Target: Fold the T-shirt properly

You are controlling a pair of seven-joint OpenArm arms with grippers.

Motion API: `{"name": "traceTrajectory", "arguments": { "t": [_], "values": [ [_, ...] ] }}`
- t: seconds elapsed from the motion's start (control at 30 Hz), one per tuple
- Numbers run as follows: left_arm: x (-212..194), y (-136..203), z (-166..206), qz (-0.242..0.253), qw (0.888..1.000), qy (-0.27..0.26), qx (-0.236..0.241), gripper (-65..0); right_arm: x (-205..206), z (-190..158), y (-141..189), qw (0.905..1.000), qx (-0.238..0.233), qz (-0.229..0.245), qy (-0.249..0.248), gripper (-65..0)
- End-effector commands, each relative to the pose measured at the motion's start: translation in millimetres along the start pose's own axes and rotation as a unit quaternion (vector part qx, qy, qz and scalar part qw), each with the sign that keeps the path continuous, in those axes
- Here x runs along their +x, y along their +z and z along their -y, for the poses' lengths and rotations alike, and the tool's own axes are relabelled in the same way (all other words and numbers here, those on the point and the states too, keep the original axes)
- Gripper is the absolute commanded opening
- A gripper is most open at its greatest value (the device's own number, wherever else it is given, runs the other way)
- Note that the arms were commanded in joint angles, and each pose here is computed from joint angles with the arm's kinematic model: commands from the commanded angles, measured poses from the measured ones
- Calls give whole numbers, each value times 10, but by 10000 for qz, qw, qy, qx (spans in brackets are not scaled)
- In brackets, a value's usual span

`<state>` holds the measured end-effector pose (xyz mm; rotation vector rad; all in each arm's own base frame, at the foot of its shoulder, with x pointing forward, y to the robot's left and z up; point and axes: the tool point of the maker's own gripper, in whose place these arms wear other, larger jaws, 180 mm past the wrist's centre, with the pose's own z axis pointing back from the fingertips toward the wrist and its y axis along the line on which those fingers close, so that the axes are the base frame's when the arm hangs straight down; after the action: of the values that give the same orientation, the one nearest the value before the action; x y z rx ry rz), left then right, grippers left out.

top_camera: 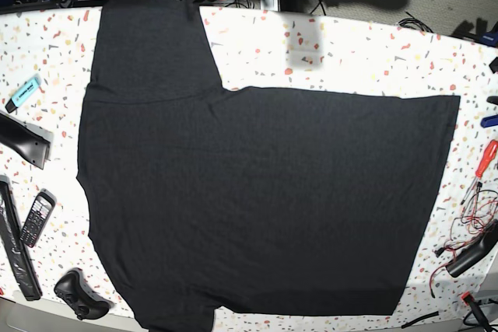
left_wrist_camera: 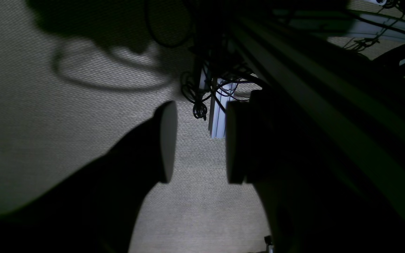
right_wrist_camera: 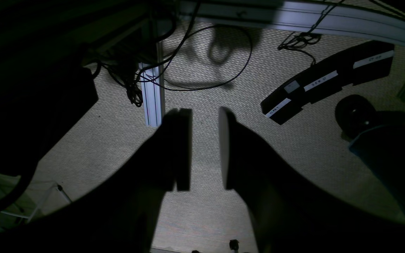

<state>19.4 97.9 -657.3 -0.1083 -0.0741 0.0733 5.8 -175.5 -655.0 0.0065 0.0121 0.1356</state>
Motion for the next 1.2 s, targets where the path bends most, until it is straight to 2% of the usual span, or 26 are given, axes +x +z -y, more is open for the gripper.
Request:
{"name": "traceTrajectory", "arguments": {
  "t": [0.0, 0.23, 0.97, 1.17],
  "values": [
    [9, 3, 4, 17, 10000, -26, -18, -435, 7, 33, 6, 10000, -9, 2, 38, -515],
    [-10, 3, -8, -32, 9996, -295, 18, -435, 9, 75, 10, 10000, -38, 16, 45, -515],
    [34, 8, -4, -8, 9996, -290, 15, -435, 19, 75, 11, 10000, -36, 41, 45, -515],
    [61, 26, 2, -53, 9995, -305, 11, -435, 27, 17, 13, 9999, 123, 49, 82, -515]
  ]
}}
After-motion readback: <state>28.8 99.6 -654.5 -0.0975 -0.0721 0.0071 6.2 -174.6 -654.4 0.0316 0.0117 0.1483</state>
